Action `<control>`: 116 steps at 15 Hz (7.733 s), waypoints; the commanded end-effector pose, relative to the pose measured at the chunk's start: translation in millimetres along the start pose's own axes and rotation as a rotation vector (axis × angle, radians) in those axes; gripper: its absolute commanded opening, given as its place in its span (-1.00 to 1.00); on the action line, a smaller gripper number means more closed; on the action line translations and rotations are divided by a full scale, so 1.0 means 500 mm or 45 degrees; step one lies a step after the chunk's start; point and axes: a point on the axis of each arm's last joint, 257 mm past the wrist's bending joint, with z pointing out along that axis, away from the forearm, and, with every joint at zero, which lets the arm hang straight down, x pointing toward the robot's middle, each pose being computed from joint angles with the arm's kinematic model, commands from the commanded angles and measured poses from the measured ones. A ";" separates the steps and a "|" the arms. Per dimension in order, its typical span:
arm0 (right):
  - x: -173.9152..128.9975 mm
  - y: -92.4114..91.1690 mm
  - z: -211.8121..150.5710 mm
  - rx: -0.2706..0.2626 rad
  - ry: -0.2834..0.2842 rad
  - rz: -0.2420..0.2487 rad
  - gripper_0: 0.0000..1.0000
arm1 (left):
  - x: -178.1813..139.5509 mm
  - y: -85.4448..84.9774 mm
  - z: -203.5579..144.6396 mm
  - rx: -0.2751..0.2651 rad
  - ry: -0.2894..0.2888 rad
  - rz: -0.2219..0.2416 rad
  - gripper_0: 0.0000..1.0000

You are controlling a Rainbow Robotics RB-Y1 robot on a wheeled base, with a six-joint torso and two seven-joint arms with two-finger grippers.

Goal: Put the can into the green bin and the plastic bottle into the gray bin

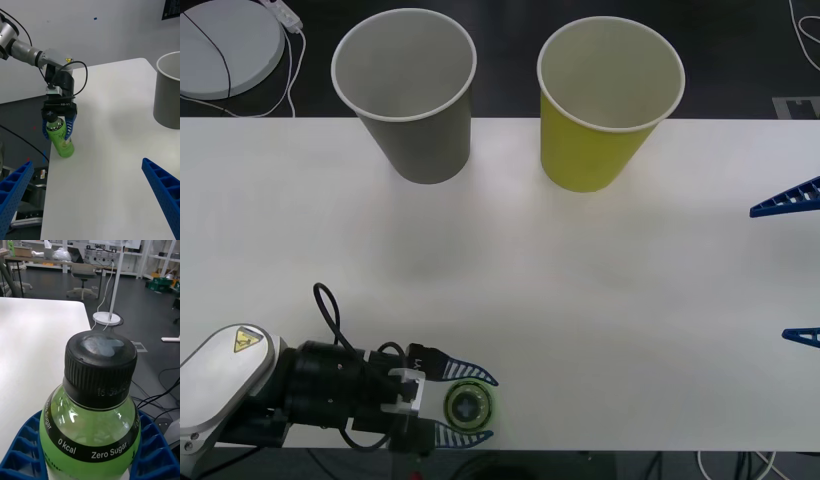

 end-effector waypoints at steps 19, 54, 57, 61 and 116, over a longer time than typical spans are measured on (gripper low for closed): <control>0.000 0.000 0.000 0.000 0.000 0.000 1.00 | 0.023 0.096 -0.113 -0.276 0.075 -0.053 -1.00; 0.000 0.000 0.000 0.000 0.000 0.000 1.00 | -0.096 0.260 -0.450 -1.206 0.113 -0.385 -1.00; 0.000 0.000 0.000 0.000 0.000 0.000 1.00 | -0.105 0.273 -0.486 -1.227 0.122 -0.430 -1.00; 0.000 0.000 0.000 0.000 0.000 0.000 1.00 | -0.113 0.287 -0.534 -1.261 0.139 -0.469 -1.00; 0.000 0.000 0.000 0.000 0.000 0.000 1.00 | -0.341 0.621 -0.621 -0.899 0.715 -0.567 -1.00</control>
